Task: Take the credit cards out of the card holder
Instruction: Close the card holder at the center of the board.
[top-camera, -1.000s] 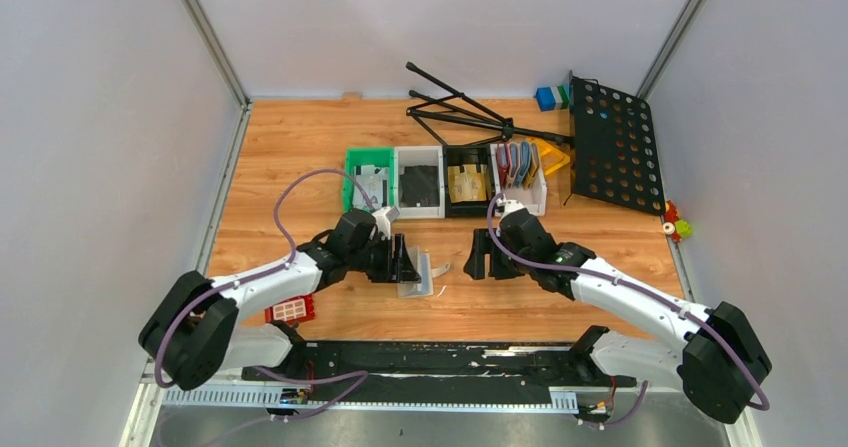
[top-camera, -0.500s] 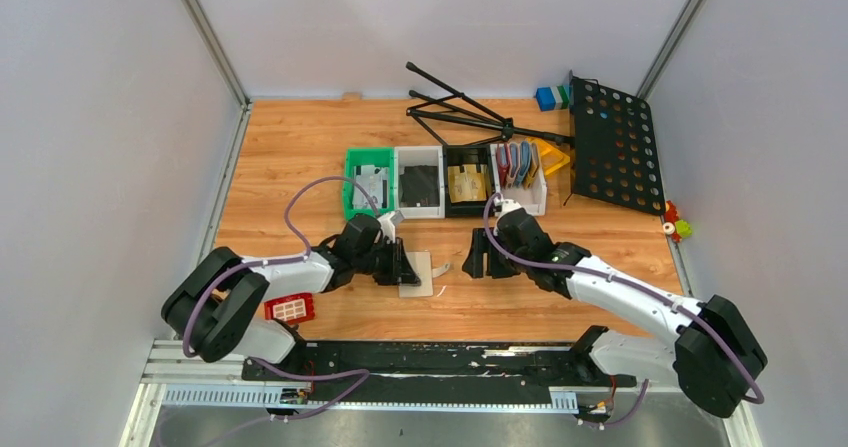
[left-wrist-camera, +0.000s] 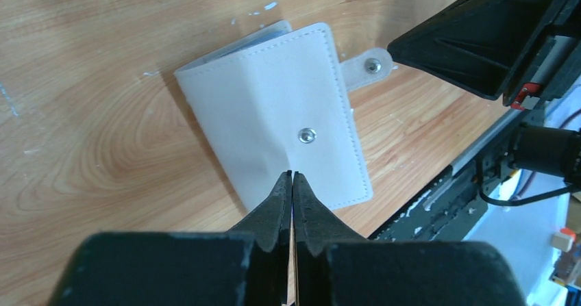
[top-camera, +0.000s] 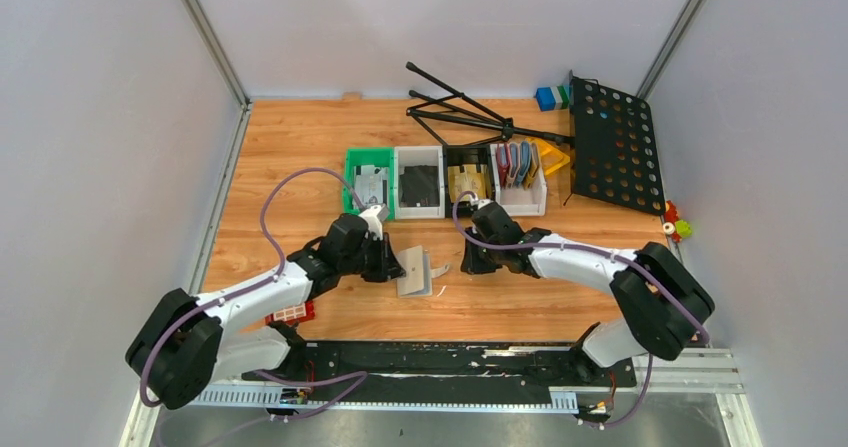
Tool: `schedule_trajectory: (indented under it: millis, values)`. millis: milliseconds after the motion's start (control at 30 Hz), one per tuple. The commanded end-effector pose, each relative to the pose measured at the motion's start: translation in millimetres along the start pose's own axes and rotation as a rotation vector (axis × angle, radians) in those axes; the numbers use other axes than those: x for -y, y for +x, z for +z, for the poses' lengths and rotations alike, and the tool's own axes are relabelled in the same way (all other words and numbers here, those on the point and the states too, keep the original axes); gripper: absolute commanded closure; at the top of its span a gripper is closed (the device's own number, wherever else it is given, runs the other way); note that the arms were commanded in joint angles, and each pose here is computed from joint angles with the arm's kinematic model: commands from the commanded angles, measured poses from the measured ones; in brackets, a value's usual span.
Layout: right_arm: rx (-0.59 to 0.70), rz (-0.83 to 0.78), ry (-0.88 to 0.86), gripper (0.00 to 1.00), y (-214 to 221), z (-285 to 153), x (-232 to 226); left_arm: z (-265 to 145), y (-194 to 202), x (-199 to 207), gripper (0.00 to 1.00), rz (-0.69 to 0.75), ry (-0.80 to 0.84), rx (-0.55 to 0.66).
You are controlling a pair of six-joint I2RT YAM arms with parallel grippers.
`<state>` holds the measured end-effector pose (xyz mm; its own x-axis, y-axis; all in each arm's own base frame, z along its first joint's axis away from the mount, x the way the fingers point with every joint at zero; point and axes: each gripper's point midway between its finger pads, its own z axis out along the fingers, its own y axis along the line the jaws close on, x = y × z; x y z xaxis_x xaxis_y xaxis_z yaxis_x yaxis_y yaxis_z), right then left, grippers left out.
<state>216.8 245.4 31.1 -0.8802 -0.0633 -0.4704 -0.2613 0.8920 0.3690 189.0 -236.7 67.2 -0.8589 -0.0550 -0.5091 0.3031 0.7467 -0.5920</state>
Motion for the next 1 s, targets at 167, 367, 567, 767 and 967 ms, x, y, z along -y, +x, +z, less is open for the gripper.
schedule_trajectory:
  millis: [167,367,567,767,967]
  values:
    - [0.072,-0.051,-0.200,0.94,-29.9,6.0,-58.1,20.7,-0.7,-14.9,0.97,0.041,-0.053,-0.024]
    - [0.055,-0.087,-0.207,0.94,-26.3,8.7,-65.5,37.2,13.1,-32.3,1.00,0.040,-0.098,-0.084]
    - [0.146,-0.083,-0.082,1.00,-33.9,-11.8,-37.5,28.7,13.7,-43.8,1.00,0.074,-0.153,-0.064]
    - [0.358,-0.083,0.130,0.98,-56.7,-61.9,10.8,-19.8,-24.7,-33.5,0.95,0.129,-0.173,0.185]
    - [0.720,-0.034,0.423,0.52,-96.0,-147.2,73.6,-88.7,-67.5,-38.9,0.62,0.207,-0.322,0.429]
